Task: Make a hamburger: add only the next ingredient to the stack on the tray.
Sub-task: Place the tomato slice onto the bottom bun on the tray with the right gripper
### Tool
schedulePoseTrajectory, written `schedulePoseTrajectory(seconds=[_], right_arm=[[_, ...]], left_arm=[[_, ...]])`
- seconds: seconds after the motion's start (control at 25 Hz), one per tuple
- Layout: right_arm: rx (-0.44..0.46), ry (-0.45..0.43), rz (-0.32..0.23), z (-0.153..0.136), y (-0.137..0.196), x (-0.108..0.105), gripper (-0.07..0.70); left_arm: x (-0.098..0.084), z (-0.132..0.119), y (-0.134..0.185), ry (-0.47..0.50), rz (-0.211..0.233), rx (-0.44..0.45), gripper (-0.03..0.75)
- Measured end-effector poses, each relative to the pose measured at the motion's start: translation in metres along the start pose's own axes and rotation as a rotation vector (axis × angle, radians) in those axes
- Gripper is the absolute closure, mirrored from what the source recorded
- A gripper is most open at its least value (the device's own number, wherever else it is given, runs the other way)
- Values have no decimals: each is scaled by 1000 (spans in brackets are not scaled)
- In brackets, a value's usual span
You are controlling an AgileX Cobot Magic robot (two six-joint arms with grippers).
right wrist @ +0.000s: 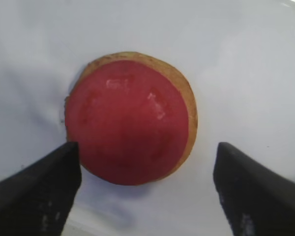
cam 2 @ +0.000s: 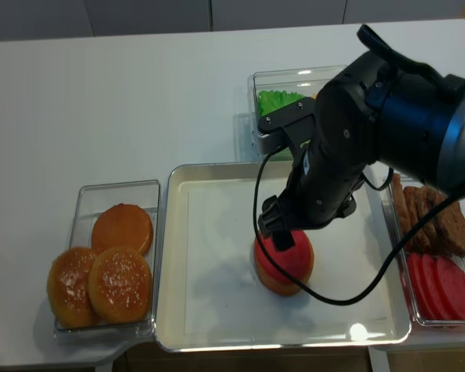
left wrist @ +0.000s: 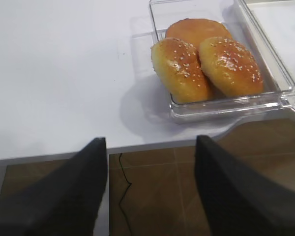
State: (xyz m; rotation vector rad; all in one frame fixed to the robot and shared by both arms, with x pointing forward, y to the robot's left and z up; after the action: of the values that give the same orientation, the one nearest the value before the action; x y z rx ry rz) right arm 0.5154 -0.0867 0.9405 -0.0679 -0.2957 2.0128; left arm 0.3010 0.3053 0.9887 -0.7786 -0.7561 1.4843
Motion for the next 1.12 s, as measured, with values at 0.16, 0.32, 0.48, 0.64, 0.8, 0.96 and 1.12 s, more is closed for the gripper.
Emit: schedulePoseTrajectory(seconds=[0.16, 0.32, 0.48, 0.64, 0.8, 0.96, 1.12], right_arm=[[8, -24, -2, 0, 1, 4, -15], [19, -31, -5, 0, 3, 6, -15], [54, -4, 28, 0, 10, 1, -9], [66, 21, 51, 4, 13, -5, 48], [27, 29, -6, 18, 9, -26, 90], [-24, 17, -103, 42, 8, -58, 99], [-86, 28, -203, 70, 14, -95, 101]], left_arm=[[0, 0, 0, 0, 0, 0, 293], [0, 0, 0, 0, 0, 0, 293], [0, 0, 0, 0, 0, 0, 293], [0, 0, 0, 0, 0, 0, 293], [0, 0, 0, 0, 0, 0, 293], [0, 0, 0, 0, 0, 0, 293], [0, 0, 0, 0, 0, 0, 293]])
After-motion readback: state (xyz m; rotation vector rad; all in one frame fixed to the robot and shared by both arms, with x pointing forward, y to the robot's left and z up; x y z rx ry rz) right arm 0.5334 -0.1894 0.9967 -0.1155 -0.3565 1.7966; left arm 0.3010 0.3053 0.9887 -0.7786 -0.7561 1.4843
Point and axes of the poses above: a point on each arm's last joint axis where the gripper is mounted, z pointing back along that axis away from the gripper, x along the wrist's bending axis when the last joint is at zero, y = z × x, the point moved 9 cm from there along -z, pointing out along that axis toward the gripper, and after that the axes turned 1 degree about z, right-handed, at the moved point
